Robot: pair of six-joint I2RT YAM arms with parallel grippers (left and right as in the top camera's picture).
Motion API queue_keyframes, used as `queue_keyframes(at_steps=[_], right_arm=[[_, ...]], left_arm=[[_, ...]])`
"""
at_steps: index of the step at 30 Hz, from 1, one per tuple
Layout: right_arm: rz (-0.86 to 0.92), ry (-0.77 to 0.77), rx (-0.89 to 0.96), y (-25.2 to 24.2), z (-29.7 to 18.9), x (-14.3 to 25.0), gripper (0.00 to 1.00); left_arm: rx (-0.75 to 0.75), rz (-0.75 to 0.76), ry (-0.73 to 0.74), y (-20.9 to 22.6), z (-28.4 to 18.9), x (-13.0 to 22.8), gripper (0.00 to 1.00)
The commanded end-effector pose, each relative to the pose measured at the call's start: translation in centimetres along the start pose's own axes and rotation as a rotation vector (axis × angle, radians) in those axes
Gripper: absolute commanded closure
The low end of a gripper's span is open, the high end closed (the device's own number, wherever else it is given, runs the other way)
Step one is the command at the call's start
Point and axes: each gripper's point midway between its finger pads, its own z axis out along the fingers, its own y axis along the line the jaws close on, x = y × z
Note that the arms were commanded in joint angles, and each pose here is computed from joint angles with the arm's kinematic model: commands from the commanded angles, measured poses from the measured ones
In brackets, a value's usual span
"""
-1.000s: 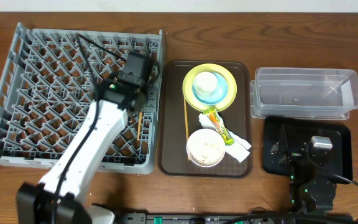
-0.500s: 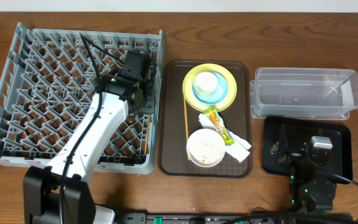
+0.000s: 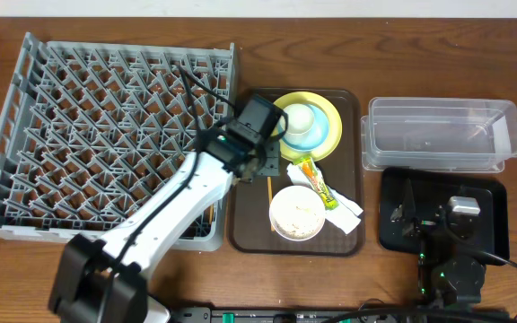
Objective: Sort waste into correct bins and load items into the dishwasher
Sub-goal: 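Grasp the chopsticks with the left gripper and lift toward the rack, then insert the chopsticks upright into the rack's right edge slots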
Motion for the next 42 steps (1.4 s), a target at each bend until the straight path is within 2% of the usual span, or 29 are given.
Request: queue_keyframes(at_steps=[1,8,17,18,21,24,30,33,38,42], right_arm=[[-0.006,0.003,0.007,-0.2,0.0,0.1,0.01],[-0.006,0.003,0.007,-0.2,0.0,0.1,0.01],[-0.005,0.003,0.008,-0.2,0.0,0.1,0.01],[-0.005,0.003,0.008,-0.2,0.0,0.1,0.01],[-0.005,0.003,0.007,-0.2,0.0,0.1,0.01],[-0.006,0.003,0.007,-0.2,0.0,0.1,0.01],[-0.006,0.003,0.007,-0.2,0.0,0.1,0.01],[-0.006,0.003,0.007,-0.2,0.0,0.1,0.01],[-0.006,0.003,0.007,-0.2,0.0,0.1,0.01],[-0.006,0.003,0.007,-0.2,0.0,0.1,0.01]], left_arm=[[-0.073,-0.026,0.031,0.7,3.6,0.9,0.59],[-0.136,-0.032,0.126,1.9,8.5,2.7,0.59],[-0.176,-0.029,0.188,2.9,11.8,4.4,0.59],[-0.180,-0.029,0.195,3.0,12.1,4.6,0.64],[-0.187,-0.029,0.203,3.2,12.3,4.8,0.90],[-0.178,-0.034,0.188,3.1,11.9,4.3,0.92],[-0.121,-0.034,0.079,2.6,7.8,0.4,0.92],[-0.087,-0.037,-0.021,3.4,2.4,-2.4,0.92],[-0.095,-0.035,-0.092,6.5,-3.8,-3.4,0.92],[-0.126,-0.004,-0.101,9.0,-6.4,-3.2,0.92]])
